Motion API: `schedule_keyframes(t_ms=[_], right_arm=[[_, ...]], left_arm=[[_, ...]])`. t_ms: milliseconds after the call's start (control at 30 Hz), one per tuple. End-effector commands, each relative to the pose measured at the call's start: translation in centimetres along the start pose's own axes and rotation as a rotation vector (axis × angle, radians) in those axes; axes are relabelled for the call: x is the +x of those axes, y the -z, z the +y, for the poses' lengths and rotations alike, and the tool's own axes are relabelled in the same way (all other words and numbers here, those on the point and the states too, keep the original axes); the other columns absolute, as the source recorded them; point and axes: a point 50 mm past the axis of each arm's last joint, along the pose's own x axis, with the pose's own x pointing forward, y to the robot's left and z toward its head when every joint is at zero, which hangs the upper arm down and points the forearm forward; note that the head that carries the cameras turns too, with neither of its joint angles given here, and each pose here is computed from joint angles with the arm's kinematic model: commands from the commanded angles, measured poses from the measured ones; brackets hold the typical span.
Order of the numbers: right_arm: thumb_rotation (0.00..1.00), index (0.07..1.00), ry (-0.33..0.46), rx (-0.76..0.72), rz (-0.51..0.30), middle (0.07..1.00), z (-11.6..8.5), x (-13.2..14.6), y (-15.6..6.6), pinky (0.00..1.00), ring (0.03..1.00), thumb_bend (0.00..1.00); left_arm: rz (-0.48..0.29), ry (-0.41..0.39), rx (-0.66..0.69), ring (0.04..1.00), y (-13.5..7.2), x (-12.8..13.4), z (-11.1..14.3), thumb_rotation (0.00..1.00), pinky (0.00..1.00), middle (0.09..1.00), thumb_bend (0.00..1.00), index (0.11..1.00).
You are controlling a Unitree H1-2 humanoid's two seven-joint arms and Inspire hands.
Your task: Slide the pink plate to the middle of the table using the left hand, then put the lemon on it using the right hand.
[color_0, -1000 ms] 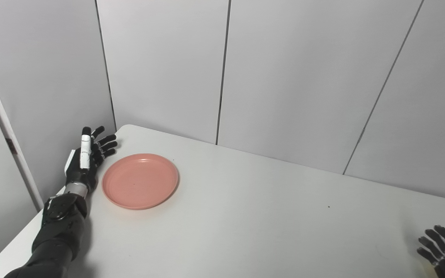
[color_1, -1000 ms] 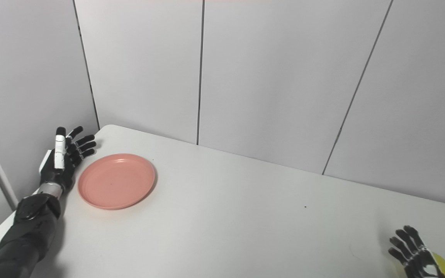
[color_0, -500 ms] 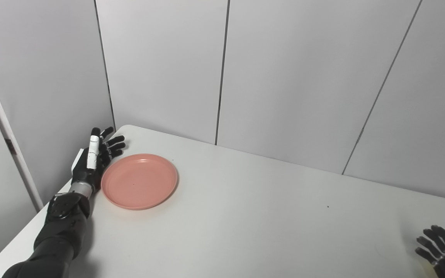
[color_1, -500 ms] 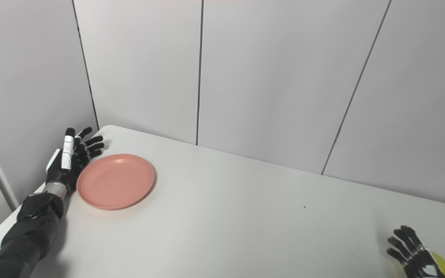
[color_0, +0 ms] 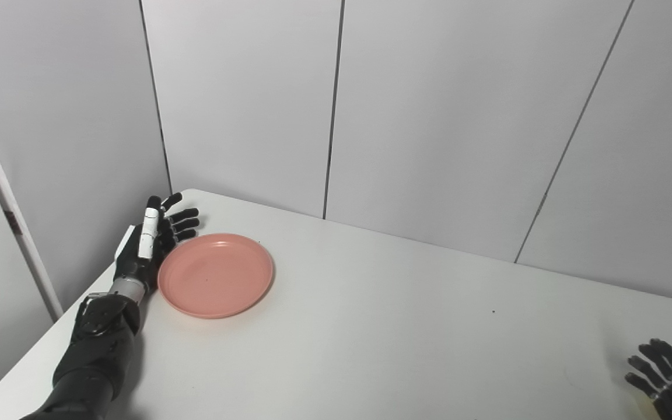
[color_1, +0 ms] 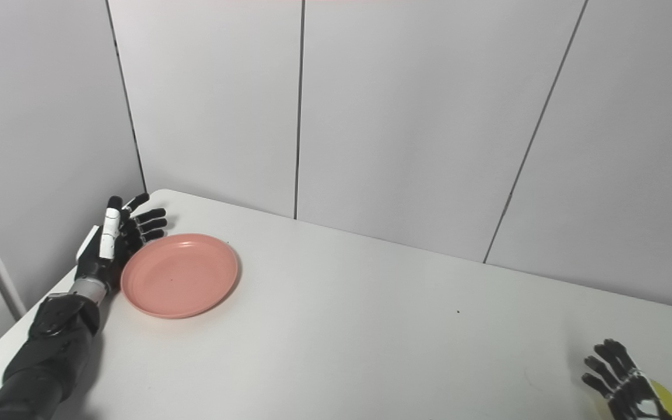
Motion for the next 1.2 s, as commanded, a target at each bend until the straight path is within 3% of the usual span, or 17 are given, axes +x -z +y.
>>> schedule_keyframes(t_ms=[0,300,500,867,1167], right_arm=[[1.0,0.885,0.031,0.09,0.193,0.89,2.6,-5.8,5.4,0.83,0.859,0.95],[1.0,0.888,0.03,0.089,0.186,0.895,2.6,-5.9,5.3,0.84,0.861,0.94],[1.0,0.879,0.031,0.091,0.182,0.885,2.7,-5.9,5.2,0.81,0.85,0.94],[1.0,0.889,0.025,0.086,0.184,0.892,2.7,-6.0,5.1,0.83,0.857,0.94],[1.0,0.896,0.017,0.089,0.181,0.892,3.0,-6.0,5.1,0.84,0.857,0.94]], left_arm=[[-0.027,0.031,0.005,0.741,-0.6,0.3,-1.9,1.0,0.74,0.747,0.72,0.855],[-0.037,0.076,0.01,0.724,-1.6,-0.2,-4.9,1.0,0.72,0.727,0.69,0.861],[-0.036,0.098,0.008,0.743,-1.9,-0.6,-6.7,0.98,0.75,0.73,0.76,0.87],[-0.037,0.127,0.003,0.713,-1.6,-1.4,-9.7,1.0,0.73,0.693,0.67,0.835],[-0.017,0.158,0.004,0.717,-1.3,-1.5,-11.6,1.0,0.72,0.697,0.67,0.827]])
